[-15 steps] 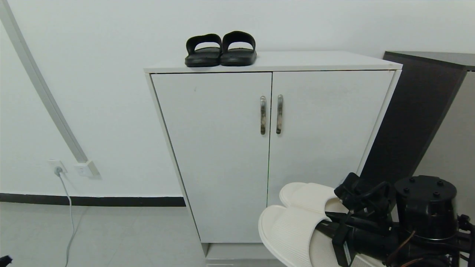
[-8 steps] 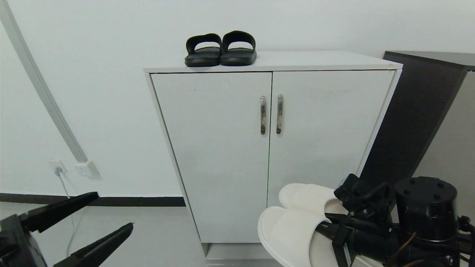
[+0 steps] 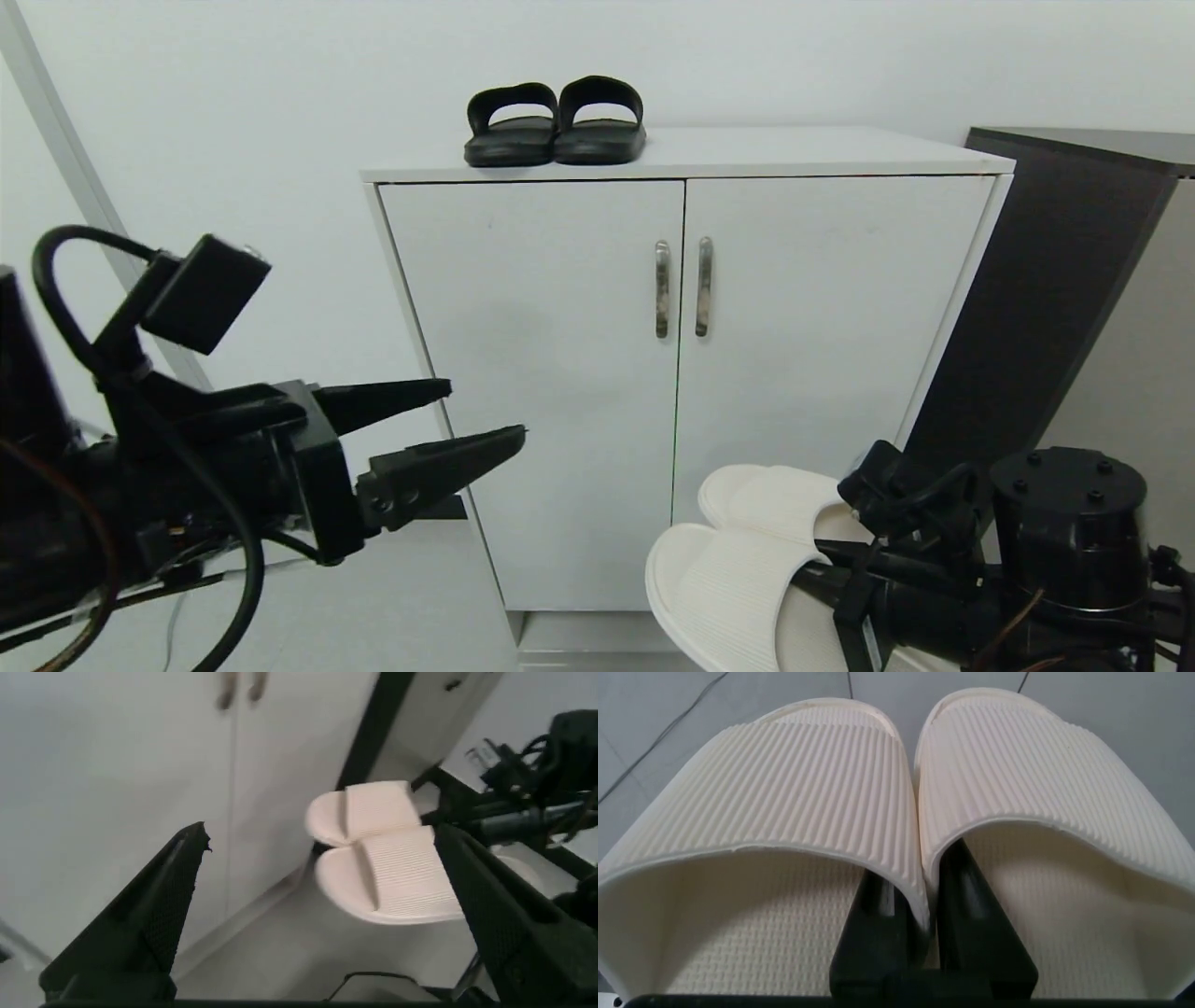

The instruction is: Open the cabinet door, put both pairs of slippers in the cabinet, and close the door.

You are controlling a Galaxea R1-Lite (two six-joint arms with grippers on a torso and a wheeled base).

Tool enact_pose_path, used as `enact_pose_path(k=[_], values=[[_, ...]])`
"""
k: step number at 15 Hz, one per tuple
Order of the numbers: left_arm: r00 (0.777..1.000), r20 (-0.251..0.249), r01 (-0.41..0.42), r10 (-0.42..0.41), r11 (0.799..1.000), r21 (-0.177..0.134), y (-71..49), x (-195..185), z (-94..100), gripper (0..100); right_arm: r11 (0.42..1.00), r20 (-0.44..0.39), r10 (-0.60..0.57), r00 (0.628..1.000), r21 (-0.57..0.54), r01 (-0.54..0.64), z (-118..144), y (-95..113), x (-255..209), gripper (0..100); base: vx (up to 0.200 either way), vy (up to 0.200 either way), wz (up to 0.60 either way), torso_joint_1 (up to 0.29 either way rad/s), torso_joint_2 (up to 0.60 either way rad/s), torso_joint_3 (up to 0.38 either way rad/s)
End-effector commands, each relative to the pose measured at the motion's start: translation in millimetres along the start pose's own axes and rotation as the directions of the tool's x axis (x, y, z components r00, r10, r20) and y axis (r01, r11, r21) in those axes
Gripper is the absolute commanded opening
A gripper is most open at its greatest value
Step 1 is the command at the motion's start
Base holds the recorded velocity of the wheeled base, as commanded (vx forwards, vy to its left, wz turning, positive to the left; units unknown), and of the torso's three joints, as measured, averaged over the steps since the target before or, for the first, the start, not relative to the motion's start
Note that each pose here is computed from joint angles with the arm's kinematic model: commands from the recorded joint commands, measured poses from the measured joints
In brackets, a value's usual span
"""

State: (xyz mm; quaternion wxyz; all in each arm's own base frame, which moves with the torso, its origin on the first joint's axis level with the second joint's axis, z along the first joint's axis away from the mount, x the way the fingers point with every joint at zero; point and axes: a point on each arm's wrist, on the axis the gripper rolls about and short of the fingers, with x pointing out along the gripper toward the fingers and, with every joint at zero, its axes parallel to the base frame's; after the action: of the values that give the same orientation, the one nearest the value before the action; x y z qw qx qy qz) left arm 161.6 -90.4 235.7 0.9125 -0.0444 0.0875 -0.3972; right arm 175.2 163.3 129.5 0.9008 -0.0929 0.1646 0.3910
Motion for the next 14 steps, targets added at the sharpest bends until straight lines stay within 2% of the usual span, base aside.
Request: enact_pose_path(k=[1, 2, 4, 5, 6, 7, 8, 9, 14], values=[[0.997, -0.041, 0.067, -0.068, 0.998, -0.022, -2.6, 42, 7.8, 100, 1.000, -0.004, 0.001, 1.000, 0.001, -0.001, -1, 0, 1, 0, 0.000, 0.000, 0.00, 0.000, 0.00, 0.000], [0.994, -0.043, 0.095, -0.097, 0.995, -0.043, -5.5, 53, 11.5, 100, 1.000, -0.004, 0.001, 1.000, 0.001, -0.001, -1, 0, 1, 0, 0.000, 0.000, 0.00, 0.000, 0.00, 0.000], [0.986, -0.035, 0.165, -0.166, 0.986, -0.039, -11.9, 78, 14.3, 100, 1.000, 0.002, -0.001, 1.000, 0.001, 0.001, 0, 0, 0, 0, 0.000, 0.000, 0.00, 0.000, 0.00, 0.000], [0.982, -0.007, 0.190, -0.191, 0.981, -0.037, -13.2, 98, 14.1, 100, 1.000, 0.008, -0.003, 1.000, 0.001, 0.003, 1, -1, 0, 0, 0.000, 0.000, 0.00, 0.000, 0.00, 0.000], [0.979, 0.015, 0.202, -0.201, 0.978, -0.054, -12.2, 114, 13.3, 100, 1.000, 0.006, -0.003, 1.000, 0.001, 0.003, 0, 0, 0, 0, 0.000, 0.000, 0.00, 0.000, 0.00, 0.000], [0.974, 0.082, 0.219, -0.212, 0.973, -0.076, -7.5, 141, 14.5, 100, 1.000, 0.006, -0.003, 1.000, 0.001, 0.003, 0, 0, 0, 0, 0.000, 0.000, 0.00, 0.000, 0.00, 0.000], [0.967, 0.133, 0.229, -0.217, 0.970, -0.081, -4.3, 158, 15.3, 100, 1.000, 0.006, -0.003, 1.000, 0.001, 0.003, 0, 0, 0, 0, 0.000, 0.000, 0.00, 0.000, 0.00, 0.000], [0.964, 0.151, 0.236, -0.220, 0.967, -0.093, -2.3, 169, 16.8, 100, 1.000, 0.003, -0.003, 1.000, 0.001, 0.003, 0, 0, 0, 0, 0.000, 0.000, 0.00, 0.000, 0.00, 0.000], [0.969, 0.121, 0.228, -0.214, 0.966, -0.121, -0.9, 173, 24.6, 100, 1.000, -0.012, 0.000, 1.000, 0.000, 0.000, -3, 0, 3, 0, 0.000, 0.000, 0.00, 0.000, 0.00, 0.000]])
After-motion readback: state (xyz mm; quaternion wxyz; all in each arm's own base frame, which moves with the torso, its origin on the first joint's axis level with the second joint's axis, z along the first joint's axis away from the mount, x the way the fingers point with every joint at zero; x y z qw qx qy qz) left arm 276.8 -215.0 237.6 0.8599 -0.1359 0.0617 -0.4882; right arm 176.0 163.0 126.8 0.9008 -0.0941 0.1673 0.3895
